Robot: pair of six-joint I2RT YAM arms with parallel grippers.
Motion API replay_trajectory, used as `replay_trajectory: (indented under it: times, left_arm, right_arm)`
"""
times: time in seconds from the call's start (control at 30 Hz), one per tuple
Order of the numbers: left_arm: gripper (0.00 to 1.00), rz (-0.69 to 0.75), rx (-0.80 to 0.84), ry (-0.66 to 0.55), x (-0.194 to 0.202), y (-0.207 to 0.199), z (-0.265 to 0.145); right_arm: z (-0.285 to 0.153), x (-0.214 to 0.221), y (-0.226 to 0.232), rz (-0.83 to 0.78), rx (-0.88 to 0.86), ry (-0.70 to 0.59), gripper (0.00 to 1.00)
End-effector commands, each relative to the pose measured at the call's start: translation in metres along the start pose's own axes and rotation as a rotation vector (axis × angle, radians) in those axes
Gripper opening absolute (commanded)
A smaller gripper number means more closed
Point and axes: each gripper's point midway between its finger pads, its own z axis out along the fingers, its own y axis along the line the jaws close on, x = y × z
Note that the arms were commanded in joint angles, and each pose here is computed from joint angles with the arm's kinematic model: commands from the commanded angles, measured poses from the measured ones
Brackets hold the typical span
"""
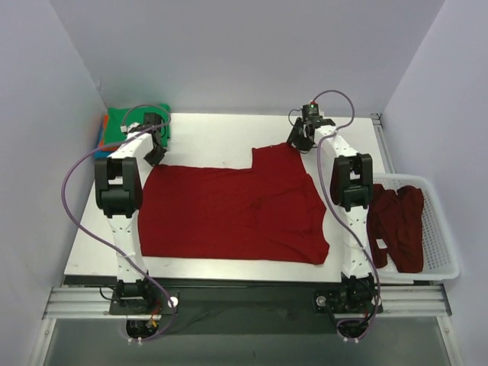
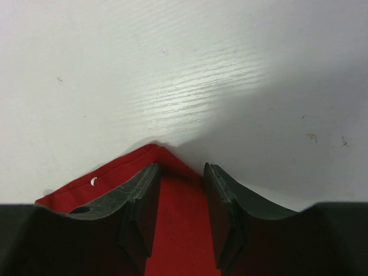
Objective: Fold and stack the t-shirts
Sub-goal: Grap the side of the flattened tshirt furthest away from the robot with both arms
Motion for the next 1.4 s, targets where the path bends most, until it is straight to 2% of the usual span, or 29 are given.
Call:
replay_trajectory:
  times: [0.0, 0.1, 0.13, 0.2, 0.33, 0.73, 0.83, 1.13, 1.37]
  left_arm:
    - [0.0, -0.018, 0.059, 0.012, -0.003, -0.006, -0.011]
    - [0.0, -0.023, 0.069, 0.015, -0.003, -0.007, -0.011]
    - [0.0, -0.022, 0.07, 0.019, -0.002, -0.006, -0.01]
    - [0.0, -0.03, 0.082, 0.019, -0.004, -0.007, -0.011]
    - [0.0, -0.04, 0.11, 0.016, -0.007, -0.01, -0.014]
    - [0.0, -0.061, 0.228, -0.007, -0.022, -0.034, -0.03]
    - [0.0, -0.1, 0.231, -0.018, -0.039, -0.025, -0.026]
    - [0.0, -0.143, 0.32, -0.027, -0.059, -0.03, -0.033]
    - [0.0, -0.142, 0.344, -0.011, -0.054, -0.034, -0.029]
  right_arm:
    - [0.0, 0.015, 0.002, 0.014, -0.002, 0.06, 0.36]
    - [-0.003, 0.017, -0.001, 0.015, 0.008, 0.065, 0.28]
    - [-0.005, 0.016, -0.002, 0.01, 0.012, 0.06, 0.22]
    - [-0.009, 0.015, -0.003, 0.005, 0.017, 0.054, 0.17]
    - [-0.019, 0.005, -0.003, -0.01, 0.017, 0.029, 0.0]
    - [-0.095, -0.065, 0.007, -0.051, -0.016, -0.158, 0.0]
    - [-0.108, -0.077, 0.007, -0.052, -0.032, -0.186, 0.0]
    - [-0.133, -0.081, 0.007, -0.066, -0.044, -0.199, 0.0]
    - [-0.136, -0.067, 0.002, -0.077, -0.037, -0.172, 0.0]
